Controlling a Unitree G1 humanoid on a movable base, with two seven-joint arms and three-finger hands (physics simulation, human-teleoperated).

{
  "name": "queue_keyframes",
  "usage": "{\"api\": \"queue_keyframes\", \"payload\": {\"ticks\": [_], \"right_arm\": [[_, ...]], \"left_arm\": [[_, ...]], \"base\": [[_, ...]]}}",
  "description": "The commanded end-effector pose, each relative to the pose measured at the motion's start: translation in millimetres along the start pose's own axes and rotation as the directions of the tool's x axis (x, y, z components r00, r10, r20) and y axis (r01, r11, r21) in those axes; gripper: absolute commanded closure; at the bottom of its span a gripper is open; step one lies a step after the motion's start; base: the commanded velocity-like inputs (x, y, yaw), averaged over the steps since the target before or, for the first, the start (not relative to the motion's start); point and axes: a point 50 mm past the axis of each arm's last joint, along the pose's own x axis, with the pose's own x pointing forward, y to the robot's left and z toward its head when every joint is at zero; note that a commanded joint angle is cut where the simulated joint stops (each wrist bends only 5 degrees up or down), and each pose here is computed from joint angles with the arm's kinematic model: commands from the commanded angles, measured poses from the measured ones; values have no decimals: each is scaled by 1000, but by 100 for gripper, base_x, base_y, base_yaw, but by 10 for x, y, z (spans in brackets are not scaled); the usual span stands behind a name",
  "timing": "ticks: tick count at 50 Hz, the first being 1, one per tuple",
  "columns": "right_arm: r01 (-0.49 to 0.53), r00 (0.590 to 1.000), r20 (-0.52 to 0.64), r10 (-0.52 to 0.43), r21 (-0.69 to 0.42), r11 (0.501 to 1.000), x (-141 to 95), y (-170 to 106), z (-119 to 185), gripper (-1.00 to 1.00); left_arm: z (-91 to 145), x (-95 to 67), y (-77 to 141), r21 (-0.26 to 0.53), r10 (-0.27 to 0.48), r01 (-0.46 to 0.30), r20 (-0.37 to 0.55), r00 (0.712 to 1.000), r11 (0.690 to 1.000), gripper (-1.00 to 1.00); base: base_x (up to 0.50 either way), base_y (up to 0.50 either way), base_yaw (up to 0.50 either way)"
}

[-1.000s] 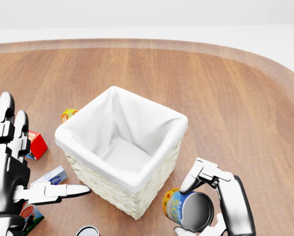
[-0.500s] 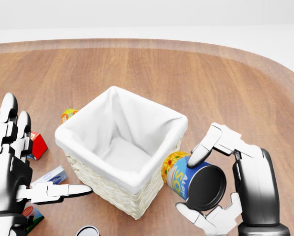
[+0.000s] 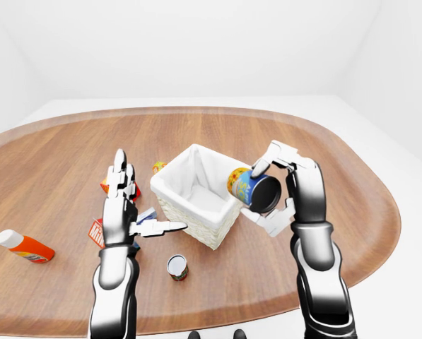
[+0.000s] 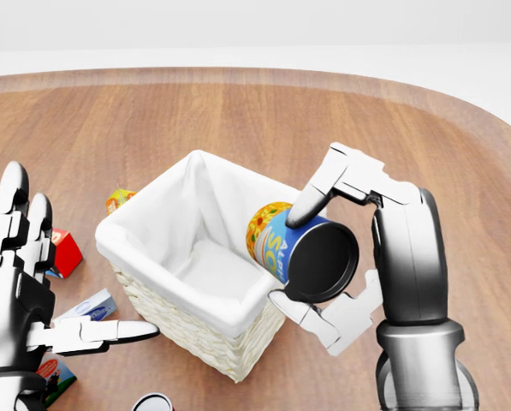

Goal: Pick up the alphabet soup, and put it in the basket.

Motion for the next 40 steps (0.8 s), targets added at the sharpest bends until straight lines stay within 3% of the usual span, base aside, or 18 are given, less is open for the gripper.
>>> {"api": "queue_keyframes", "payload": {"ticks": [1, 8, 22, 40], "right_arm": [[6, 1000, -2, -6, 8, 1000, 207, 99, -73, 100], [11, 1000, 15, -11, 9, 1000, 328, 138, -60, 100], [-26, 993, -116, 22, -32, 999, 543, 378, -415, 100], [-74, 983, -176, 61, -66, 995, 819, 649, -780, 100]], "left_arm": [[7, 1, 8, -1, 2, -2, 1, 1000, 1000, -100], [24, -6, 8, -4, 1, -1, 5, 1000, 1000, -100], [14, -5, 7, -5, -1, 1, 2, 1000, 1000, -100], [-4, 15, 20, -10, 2, -2, 0, 1000, 1000, -100]], "base": [[0, 0, 0], [0, 0, 0], [0, 0, 0], [0, 0, 0]]}}
